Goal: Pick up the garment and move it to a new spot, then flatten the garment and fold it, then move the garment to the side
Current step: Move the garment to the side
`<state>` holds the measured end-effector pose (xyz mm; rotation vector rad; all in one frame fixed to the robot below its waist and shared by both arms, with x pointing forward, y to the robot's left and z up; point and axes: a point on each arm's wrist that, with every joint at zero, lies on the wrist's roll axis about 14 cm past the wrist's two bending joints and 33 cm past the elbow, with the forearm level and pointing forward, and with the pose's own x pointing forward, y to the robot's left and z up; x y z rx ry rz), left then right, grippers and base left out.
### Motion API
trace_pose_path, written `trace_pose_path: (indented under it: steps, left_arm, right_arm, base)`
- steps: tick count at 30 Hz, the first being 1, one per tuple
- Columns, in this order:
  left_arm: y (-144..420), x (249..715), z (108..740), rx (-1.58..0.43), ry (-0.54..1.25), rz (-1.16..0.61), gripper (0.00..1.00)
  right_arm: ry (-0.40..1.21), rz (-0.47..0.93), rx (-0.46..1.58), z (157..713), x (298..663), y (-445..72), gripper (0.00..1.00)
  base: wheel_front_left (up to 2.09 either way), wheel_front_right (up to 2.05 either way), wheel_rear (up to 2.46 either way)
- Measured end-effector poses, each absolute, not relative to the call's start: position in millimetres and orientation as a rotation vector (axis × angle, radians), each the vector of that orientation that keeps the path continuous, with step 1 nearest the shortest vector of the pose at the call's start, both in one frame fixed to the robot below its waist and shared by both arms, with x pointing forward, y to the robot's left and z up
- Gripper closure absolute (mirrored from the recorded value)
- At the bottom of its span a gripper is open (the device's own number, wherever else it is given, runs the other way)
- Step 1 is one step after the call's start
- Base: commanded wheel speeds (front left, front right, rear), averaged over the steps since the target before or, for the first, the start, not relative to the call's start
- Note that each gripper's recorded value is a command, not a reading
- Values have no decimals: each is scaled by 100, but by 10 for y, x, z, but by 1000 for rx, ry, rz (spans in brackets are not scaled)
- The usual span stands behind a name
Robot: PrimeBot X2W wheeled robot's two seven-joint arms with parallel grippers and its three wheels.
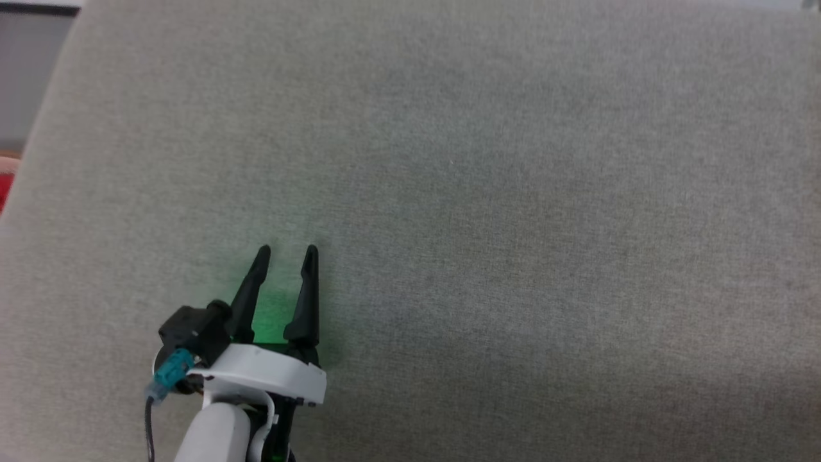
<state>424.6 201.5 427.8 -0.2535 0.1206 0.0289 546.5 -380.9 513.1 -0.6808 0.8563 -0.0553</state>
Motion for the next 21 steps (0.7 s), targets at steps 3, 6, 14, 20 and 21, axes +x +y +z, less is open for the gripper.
trace_pose_path:
  steps: [3,6,14,20,21]
  left_arm:
    - [1976,4304,4206,-258,135,19,0]
    - [1955,4341,4129,-261,151,16,0]
    - [1957,4373,4027,-256,175,20,0]
    - [2004,4353,4063,-248,167,30,0]
    - [2016,4349,4077,-247,164,33,0]
  right_arm:
    - [881,-119,-739,5156,5470,-4051,100]
    - [932,-161,-782,5067,5438,-4228,100]
    - [1005,-204,-745,4730,5429,-4334,100]
    - [996,-207,-687,4624,5437,-4250,21]
    - [991,-208,-682,4632,5434,-4235,0]
  base:
    - [0,0,0]
    - [0,0,0]
    - [0,0,0]
    - [0,0,0]
    - [0,0,0]
